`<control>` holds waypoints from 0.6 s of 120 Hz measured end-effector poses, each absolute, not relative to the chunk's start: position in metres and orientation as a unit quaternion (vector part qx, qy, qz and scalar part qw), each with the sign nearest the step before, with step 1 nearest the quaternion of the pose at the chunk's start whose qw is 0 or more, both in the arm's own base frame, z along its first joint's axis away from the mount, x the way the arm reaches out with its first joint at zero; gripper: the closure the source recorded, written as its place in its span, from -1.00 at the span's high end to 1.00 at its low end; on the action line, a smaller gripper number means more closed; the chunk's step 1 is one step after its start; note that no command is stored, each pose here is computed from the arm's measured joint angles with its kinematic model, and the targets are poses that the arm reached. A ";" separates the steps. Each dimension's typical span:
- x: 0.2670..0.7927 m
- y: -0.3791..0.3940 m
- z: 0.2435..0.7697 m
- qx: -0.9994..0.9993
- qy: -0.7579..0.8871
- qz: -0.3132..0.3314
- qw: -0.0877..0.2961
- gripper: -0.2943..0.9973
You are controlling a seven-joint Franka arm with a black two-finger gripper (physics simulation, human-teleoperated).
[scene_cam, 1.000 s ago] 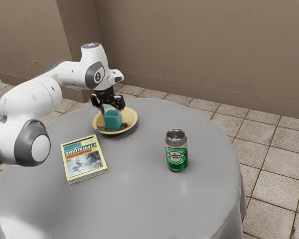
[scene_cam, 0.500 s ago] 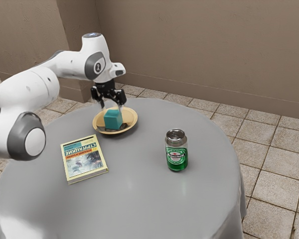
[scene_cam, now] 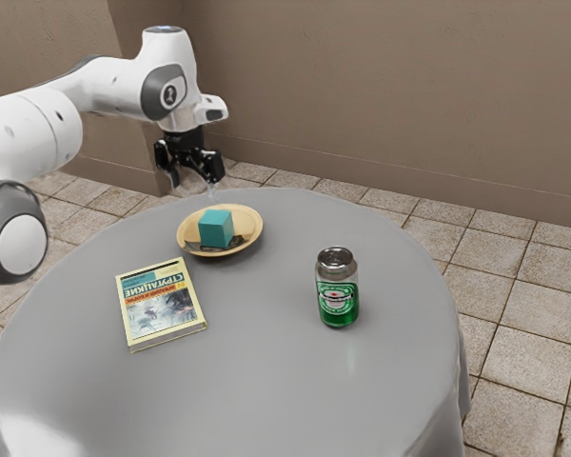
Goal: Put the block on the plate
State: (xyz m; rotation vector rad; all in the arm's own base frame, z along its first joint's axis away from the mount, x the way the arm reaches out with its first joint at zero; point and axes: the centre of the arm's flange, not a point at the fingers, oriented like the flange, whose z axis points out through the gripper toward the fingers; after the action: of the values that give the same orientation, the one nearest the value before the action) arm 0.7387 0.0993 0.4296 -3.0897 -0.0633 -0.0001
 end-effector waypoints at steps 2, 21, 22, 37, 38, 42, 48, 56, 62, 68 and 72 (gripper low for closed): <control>0.737 0.099 0.434 -0.999 -0.020 0.000 0.026 0.54; 0.714 0.100 0.463 -0.999 -0.020 0.005 0.032 0.54; 0.713 0.100 0.464 -0.999 -0.020 0.005 0.032 0.54; 0.697 0.102 0.484 -0.999 -0.020 0.007 0.037 0.54; 0.696 0.102 0.485 -0.999 -0.020 0.007 0.038 0.54; 0.691 0.103 0.492 -0.999 -0.021 0.006 0.039 0.54; 0.681 0.104 0.502 -0.999 -0.021 0.006 0.042 0.54; 0.667 0.109 0.516 -0.999 -0.026 0.005 0.046 0.54; 0.655 0.116 0.529 -0.998 -0.033 0.003 0.049 0.54; 0.642 0.123 0.543 -0.998 -0.040 0.001 0.051 0.54; 0.635 0.128 0.552 -0.998 -0.045 -0.001 0.052 0.54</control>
State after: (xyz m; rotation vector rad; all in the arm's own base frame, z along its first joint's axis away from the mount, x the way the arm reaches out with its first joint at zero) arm 0.6348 0.1278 0.5520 -3.0345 -0.1363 -0.0041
